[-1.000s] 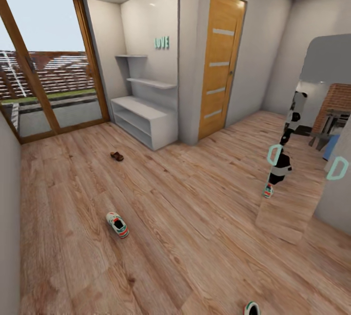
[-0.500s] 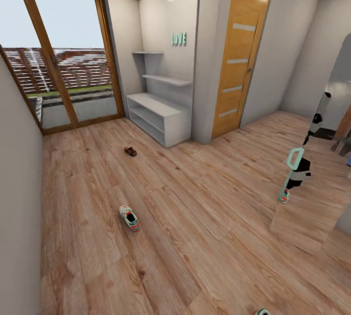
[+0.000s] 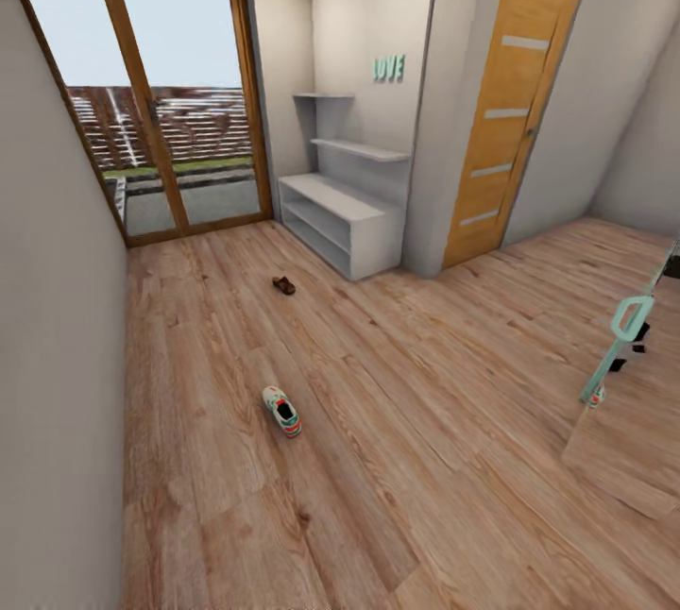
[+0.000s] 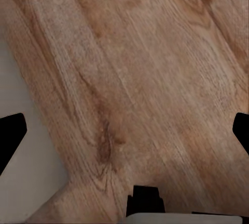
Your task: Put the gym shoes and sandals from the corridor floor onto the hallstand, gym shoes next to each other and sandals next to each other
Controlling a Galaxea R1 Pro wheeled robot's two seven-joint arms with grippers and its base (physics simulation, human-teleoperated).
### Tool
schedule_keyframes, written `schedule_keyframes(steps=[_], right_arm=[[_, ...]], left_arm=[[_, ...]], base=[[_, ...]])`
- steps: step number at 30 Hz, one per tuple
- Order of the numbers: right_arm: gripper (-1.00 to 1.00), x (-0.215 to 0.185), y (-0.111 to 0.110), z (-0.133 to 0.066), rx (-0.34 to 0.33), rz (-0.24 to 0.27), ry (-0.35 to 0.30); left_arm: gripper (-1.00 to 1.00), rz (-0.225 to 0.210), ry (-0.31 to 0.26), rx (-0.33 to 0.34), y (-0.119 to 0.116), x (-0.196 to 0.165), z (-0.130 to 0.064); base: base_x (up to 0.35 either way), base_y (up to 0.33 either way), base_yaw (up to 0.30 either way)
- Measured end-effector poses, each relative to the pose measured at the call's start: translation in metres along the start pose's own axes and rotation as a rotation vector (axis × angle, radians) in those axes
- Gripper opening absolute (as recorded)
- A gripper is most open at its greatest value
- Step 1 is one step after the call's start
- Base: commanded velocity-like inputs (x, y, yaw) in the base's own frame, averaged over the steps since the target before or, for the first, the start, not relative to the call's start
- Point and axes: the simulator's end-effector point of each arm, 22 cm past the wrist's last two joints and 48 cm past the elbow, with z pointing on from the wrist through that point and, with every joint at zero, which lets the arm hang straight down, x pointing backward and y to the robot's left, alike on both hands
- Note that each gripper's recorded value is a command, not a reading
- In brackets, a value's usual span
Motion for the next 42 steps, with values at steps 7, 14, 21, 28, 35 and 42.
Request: schedule_keyframes(steps=[7, 14, 21, 28, 35, 42], right_arm=[[1.00, 0.003, 0.000, 0.000, -0.001, -0.001, 0.008], [1.00, 0.006, 0.000, 0.000, -0.001, -0.001, 0.015], [1.00, 0.009, 0.000, 0.000, -0.001, -0.002, 0.021], [1.00, 0.010, 0.000, 0.000, -0.001, -0.003, 0.024], [1.00, 0.010, 0.001, 0.000, -0.006, -0.009, 0.024], [1.00, 0.010, 0.004, 0.000, -0.013, -0.014, 0.023]], left_arm=[[1.00, 0.001, 0.007, 0.000, 0.000, 0.003, 0.000], [1.00, 0.002, 0.015, 0.001, -0.001, 0.006, 0.000], [1.00, 0.006, 0.020, 0.004, -0.003, 0.008, 0.001], [1.00, 0.010, 0.015, 0.009, -0.005, 0.006, 0.002], [1.00, 0.012, 0.014, 0.011, -0.006, 0.005, 0.002], [1.00, 0.012, 0.013, 0.014, -0.008, 0.005, 0.002]], base=[[0.000, 0.053, 0.200], [0.000, 0.010, 0.201], [0.000, 0.001, 0.198], [0.000, 0.000, 0.091], [0.000, 0.000, 0.017], [0.045, 0.000, 0.001]])
